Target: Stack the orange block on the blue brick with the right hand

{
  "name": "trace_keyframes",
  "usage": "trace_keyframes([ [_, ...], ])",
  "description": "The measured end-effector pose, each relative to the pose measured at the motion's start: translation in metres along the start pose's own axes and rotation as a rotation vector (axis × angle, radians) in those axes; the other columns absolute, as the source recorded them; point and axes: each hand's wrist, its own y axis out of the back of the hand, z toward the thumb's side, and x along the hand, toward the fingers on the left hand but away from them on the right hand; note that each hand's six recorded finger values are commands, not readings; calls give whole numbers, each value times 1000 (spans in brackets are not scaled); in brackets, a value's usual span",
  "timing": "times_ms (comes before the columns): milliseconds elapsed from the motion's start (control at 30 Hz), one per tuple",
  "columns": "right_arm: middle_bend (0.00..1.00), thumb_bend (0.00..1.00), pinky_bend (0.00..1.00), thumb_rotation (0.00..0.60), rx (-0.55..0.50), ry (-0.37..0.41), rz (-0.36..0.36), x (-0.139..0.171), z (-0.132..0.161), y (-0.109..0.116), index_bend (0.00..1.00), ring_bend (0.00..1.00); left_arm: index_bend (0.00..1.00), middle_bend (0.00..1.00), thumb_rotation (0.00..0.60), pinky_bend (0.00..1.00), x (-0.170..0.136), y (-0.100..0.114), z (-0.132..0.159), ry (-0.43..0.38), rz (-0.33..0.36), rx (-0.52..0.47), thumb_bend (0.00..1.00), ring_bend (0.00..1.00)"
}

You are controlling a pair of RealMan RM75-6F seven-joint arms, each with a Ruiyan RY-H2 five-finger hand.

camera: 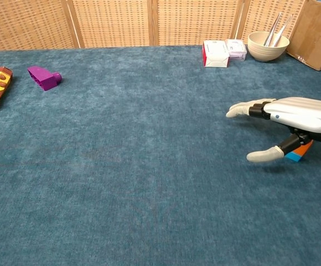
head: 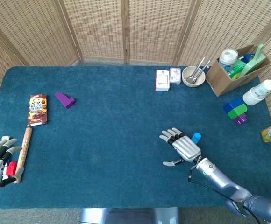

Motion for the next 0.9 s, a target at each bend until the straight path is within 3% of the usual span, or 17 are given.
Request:
trace_keyframes([
  [400, 65, 140, 0, 145, -8, 3, -22, 2, 0, 11, 63, 0, 267, 182, 600, 70, 2, 0, 1, -6, 4, -5, 333, 138],
  [700, 69, 141, 0, 182, -49, -26, -115, 12, -6, 52, 62, 0, 267, 182, 600, 70, 1, 0, -1, 0, 8, -16, 333, 138],
  [833, 70, 143, 0, 270, -63, -77, -176, 19, -17, 75, 65, 0, 267, 182, 600, 71, 0, 1, -5, 12, 13, -25, 333, 138],
  [900, 74, 162, 0, 363, -60, -105, -202, 24, -24, 85, 74, 0, 267, 182, 600, 70, -2, 2, -9, 21, 15, -27, 333, 138],
])
